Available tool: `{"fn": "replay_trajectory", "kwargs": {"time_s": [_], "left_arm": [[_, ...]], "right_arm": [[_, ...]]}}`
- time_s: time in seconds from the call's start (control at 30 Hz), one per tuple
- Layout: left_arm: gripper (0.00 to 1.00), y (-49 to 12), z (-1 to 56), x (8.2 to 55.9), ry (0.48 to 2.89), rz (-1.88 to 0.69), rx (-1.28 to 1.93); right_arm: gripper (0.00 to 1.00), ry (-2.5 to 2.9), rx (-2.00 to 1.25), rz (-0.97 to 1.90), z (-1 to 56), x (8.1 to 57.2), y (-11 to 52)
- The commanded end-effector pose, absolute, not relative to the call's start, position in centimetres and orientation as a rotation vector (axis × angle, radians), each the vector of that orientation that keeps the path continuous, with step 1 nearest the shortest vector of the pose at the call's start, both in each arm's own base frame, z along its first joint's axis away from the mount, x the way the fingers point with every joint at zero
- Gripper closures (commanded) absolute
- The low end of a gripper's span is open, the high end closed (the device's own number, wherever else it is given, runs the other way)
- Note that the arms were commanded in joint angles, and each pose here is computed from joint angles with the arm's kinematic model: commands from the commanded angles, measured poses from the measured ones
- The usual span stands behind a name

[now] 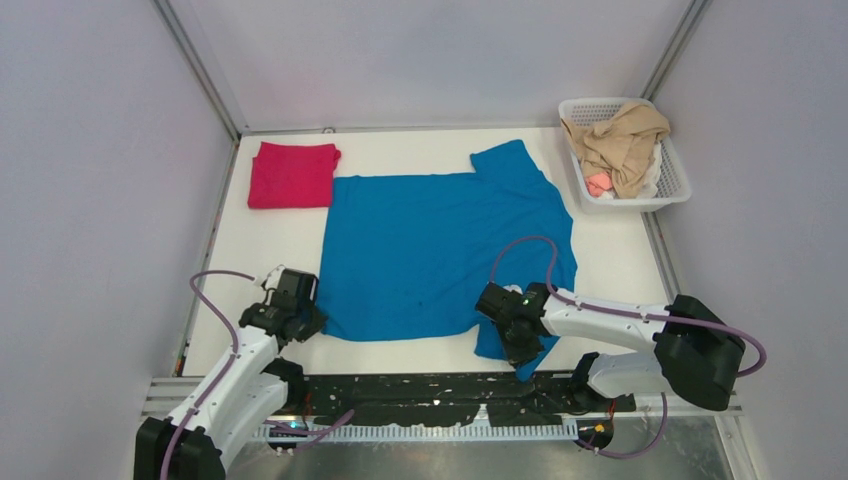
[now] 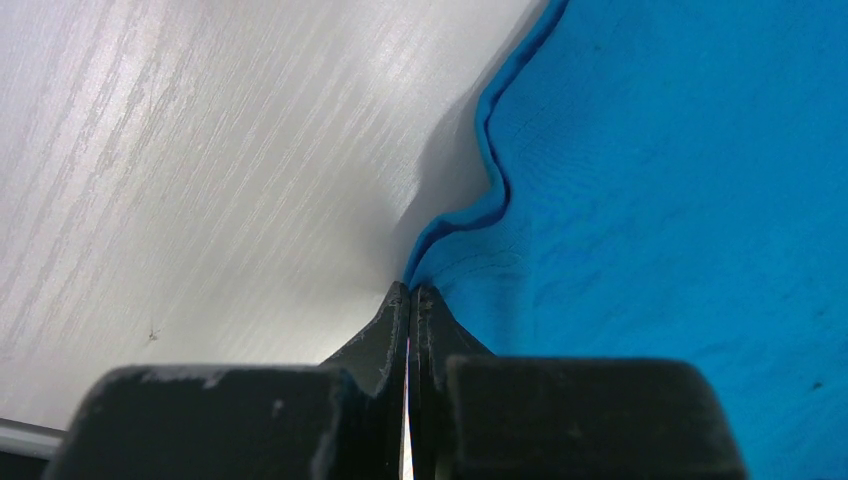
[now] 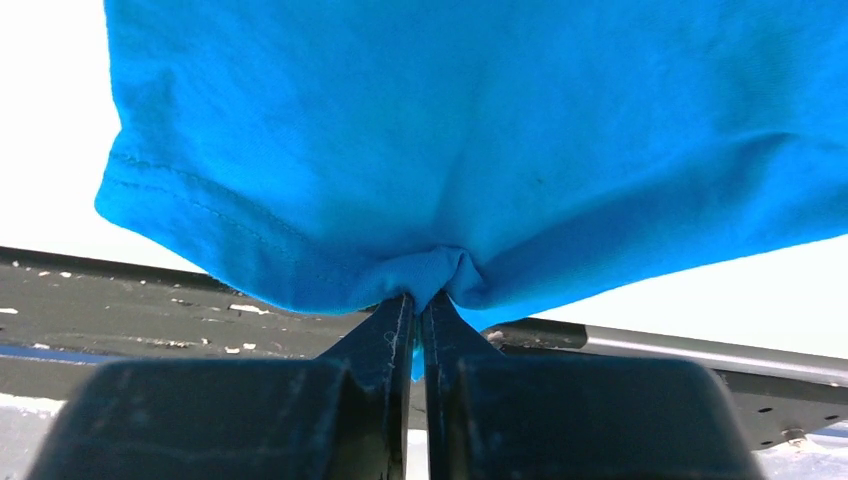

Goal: Fold and stack the t-shirts
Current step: Fold the flattened tshirt in 1/3 of the way

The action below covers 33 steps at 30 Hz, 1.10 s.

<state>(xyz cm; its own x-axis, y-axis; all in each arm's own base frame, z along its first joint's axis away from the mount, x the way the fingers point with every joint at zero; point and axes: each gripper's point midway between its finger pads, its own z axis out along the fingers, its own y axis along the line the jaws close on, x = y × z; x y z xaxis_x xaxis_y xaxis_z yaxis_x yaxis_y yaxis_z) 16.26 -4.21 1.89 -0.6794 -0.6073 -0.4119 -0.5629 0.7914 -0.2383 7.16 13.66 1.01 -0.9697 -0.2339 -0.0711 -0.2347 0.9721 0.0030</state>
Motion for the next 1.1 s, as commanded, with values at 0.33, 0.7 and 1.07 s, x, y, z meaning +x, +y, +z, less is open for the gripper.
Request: {"fn": "replay_trajectory", "kwargs": {"time_s": [0.33,0.7,1.07], "left_arm": [[1.00,-4.9,7.7,20.7,2.356,-0.222,-0.861],[1.00,-4.5,10.0,26.2,2.346,-0.204,-0.899],[1.00,-4.4,9.7,30.2,2.355,-0.142,-0.923]], "right_arm": [[0.94,2.682,-0.160,-0.148,10.3,17.5,10.4],[0.94,2.560,-0.002,-0.220,14.5,26.1,9.0],[0.94,2.512,0.025,-0.276,15.1,32.1,8.5]]}}
